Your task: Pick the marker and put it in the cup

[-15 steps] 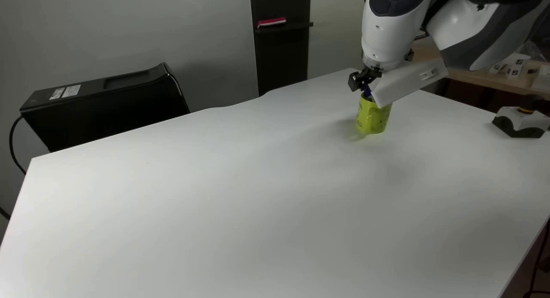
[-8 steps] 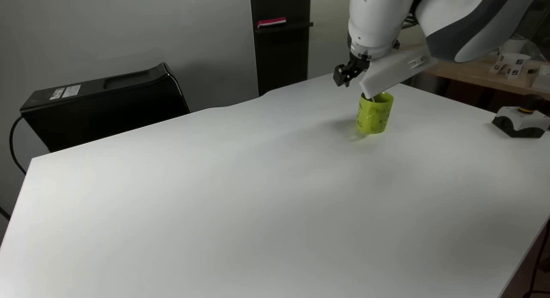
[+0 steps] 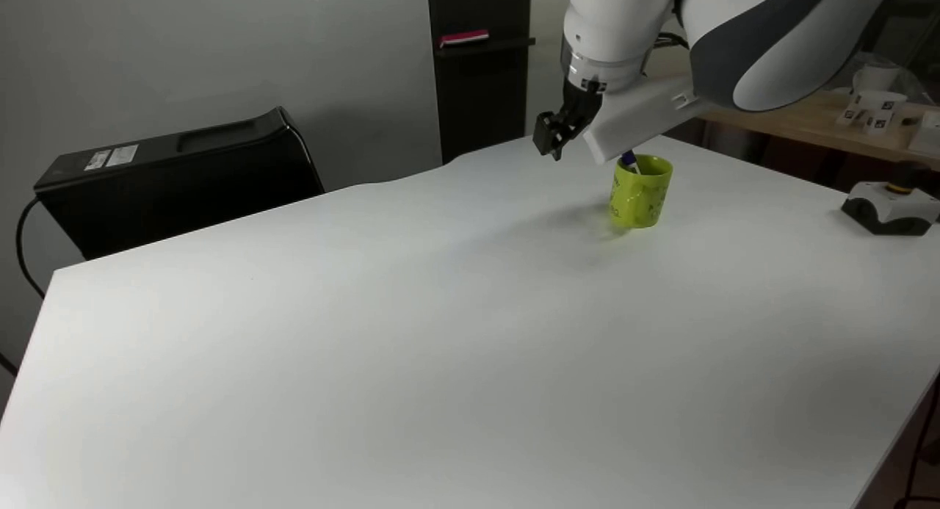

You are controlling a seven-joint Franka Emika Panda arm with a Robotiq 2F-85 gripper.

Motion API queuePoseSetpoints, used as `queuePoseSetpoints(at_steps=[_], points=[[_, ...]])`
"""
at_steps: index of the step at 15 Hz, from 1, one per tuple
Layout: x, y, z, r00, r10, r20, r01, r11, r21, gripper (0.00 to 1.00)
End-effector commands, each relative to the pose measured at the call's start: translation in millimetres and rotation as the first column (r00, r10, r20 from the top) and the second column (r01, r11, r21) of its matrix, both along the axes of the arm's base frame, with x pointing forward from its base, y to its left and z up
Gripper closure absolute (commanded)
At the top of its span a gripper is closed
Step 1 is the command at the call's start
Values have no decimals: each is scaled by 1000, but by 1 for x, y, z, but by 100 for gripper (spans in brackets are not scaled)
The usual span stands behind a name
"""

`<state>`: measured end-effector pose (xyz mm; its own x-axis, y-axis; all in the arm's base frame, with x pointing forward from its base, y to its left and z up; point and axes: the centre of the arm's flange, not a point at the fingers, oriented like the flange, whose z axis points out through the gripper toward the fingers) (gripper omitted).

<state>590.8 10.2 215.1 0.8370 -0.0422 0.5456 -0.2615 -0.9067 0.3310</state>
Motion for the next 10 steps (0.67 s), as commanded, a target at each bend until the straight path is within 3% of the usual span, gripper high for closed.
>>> queuePoseSetpoints(at_steps=[1, 6, 10], points=[[7, 14, 12, 995, 27, -92, -17, 994, 105, 0], [9, 36, 3, 967, 85, -240, -26, 971, 237, 0], [8, 46, -1, 924, 144, -354, -19, 942, 334, 0]])
